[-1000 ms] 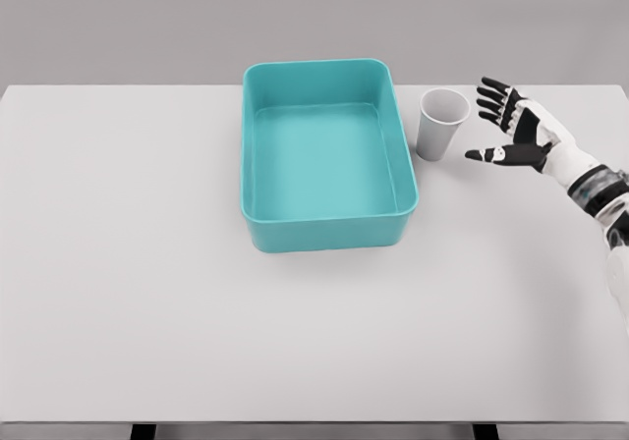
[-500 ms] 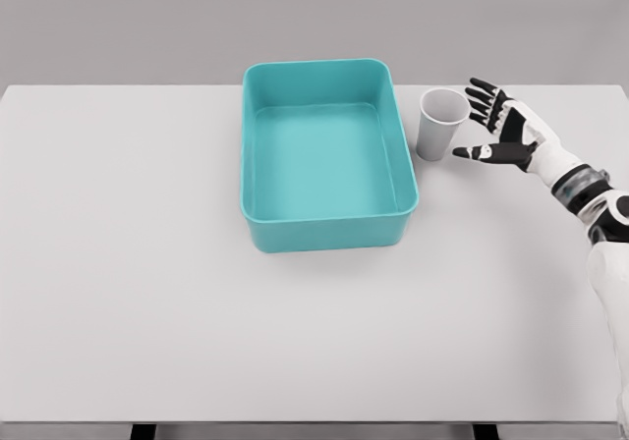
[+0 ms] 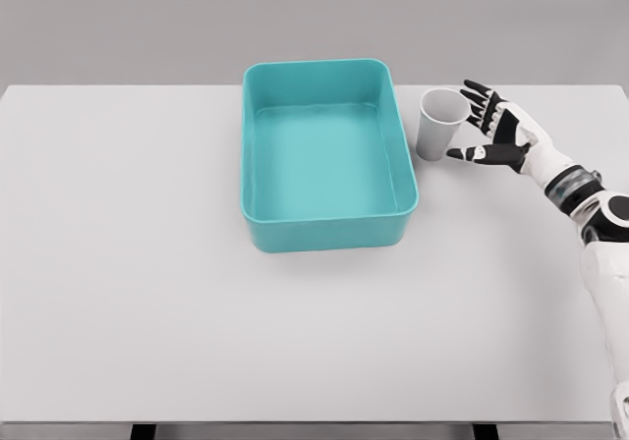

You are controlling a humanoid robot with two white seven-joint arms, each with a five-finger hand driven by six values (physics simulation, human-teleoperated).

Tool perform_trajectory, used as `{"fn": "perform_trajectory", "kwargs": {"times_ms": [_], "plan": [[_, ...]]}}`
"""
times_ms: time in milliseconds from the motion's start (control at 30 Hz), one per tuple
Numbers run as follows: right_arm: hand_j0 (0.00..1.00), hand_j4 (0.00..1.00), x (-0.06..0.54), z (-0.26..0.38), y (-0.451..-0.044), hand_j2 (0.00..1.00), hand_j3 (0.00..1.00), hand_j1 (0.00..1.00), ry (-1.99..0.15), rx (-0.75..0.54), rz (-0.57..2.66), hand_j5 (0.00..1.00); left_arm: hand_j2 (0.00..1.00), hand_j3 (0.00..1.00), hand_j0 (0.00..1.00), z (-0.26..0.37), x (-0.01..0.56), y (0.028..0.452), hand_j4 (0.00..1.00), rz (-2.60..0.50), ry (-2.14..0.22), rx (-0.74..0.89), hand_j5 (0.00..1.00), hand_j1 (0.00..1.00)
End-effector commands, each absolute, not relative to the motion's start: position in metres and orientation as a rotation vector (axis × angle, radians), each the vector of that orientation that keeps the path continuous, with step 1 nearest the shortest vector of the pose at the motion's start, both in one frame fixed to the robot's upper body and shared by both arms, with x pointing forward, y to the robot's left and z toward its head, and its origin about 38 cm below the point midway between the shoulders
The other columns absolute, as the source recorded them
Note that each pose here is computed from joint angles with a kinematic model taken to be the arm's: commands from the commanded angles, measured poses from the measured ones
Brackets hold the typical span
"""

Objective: Put the paper cup into the basket with your right arm

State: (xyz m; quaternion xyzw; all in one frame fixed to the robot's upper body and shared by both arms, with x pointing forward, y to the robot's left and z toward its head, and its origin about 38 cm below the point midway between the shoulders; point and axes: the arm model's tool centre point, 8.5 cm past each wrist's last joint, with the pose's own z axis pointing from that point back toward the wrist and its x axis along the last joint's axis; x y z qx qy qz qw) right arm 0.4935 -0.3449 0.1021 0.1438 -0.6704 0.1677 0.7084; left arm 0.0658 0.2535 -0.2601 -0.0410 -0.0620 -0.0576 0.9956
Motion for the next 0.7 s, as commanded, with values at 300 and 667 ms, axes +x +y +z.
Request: {"fn": "perform_trajectory", "kwargs": {"times_ms": [300,667], "plan": [[1.00,1.00,0.494,0.096,-0.341,1.00,1.00,1.00,-1.480,0.331,0.360,1.00,1.00,1.00,1.00,-0.260,0.066,0.253,1.00,-0.115,-0.124,-0.082,1.00,1.00],[1.00,1.00,0.496,0.088,-0.334,1.00,1.00,1.00,-1.463,0.347,0.343,1.00,1.00,1.00,1.00,-0.260,0.066,0.253,1.00,-0.115,-0.124,-0.082,1.00,1.00]]}}
